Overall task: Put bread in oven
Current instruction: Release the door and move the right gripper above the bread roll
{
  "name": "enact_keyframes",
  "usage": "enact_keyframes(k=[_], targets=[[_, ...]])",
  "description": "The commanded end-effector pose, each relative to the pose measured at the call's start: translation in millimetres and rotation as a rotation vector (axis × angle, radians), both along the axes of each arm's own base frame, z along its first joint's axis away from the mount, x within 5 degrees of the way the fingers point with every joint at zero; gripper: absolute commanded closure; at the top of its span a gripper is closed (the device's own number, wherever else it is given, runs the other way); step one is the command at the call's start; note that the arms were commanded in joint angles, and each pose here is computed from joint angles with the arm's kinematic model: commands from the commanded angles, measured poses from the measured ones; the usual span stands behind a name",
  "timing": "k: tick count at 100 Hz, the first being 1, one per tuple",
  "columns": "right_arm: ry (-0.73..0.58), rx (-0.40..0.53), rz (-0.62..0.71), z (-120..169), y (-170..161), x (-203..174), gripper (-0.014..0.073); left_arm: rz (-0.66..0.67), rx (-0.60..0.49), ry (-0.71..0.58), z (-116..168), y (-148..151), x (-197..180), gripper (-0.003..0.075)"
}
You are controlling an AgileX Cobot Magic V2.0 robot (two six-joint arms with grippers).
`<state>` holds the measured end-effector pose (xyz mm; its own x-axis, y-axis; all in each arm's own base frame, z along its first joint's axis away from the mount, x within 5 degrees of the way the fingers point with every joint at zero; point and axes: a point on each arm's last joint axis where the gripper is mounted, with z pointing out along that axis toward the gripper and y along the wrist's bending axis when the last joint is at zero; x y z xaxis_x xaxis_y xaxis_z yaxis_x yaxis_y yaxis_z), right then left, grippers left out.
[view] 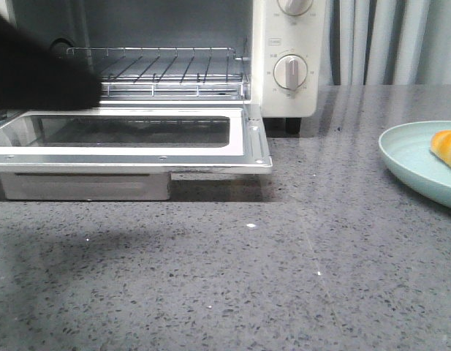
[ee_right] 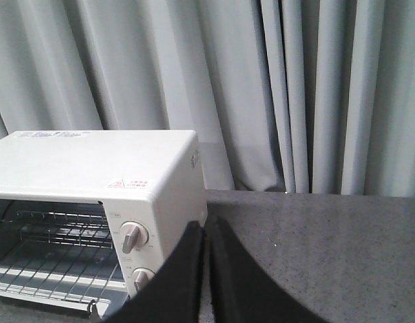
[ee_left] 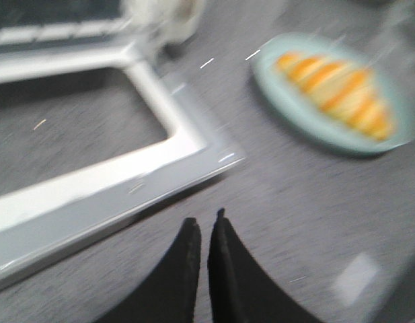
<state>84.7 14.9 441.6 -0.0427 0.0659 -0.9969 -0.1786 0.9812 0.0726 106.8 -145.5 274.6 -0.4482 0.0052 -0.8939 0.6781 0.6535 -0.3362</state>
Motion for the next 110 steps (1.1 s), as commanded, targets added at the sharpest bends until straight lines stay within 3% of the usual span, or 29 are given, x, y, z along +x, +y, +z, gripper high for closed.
enact_keyframes(k=[1, 24, 48, 77, 110], targets=[[-0.073, -0.002, 0.009, 13.2, 0.3, -1.6, 0.06, 0.018, -0.175, -0.097, 33.7, 6.5, -9.5, 0.074], [-0.002, -0.02, -0.001, 6.6, 2.9, 9.0, 0.06, 0.006, -0.328, -0.191, 70.7, 26.3, -24.0, 0.074], [0.115, -0.056, -0.008, -6.2, 11.6, 36.8, 0.06, -0.012, -0.34, -0.333, 96.4, 29.9, -27.1, 0.074], [0.263, -0.102, -0.021, -25.0, 19.8, 64.9, 0.06, 0.105, -0.291, -0.507, 119.9, 42.7, -16.4, 0.074], [0.401, -0.184, -0.028, -44.8, 26.0, 87.2, 0.0573, 0.289, -0.103, -0.429, 115.2, 60.8, 18.6, 0.074]])
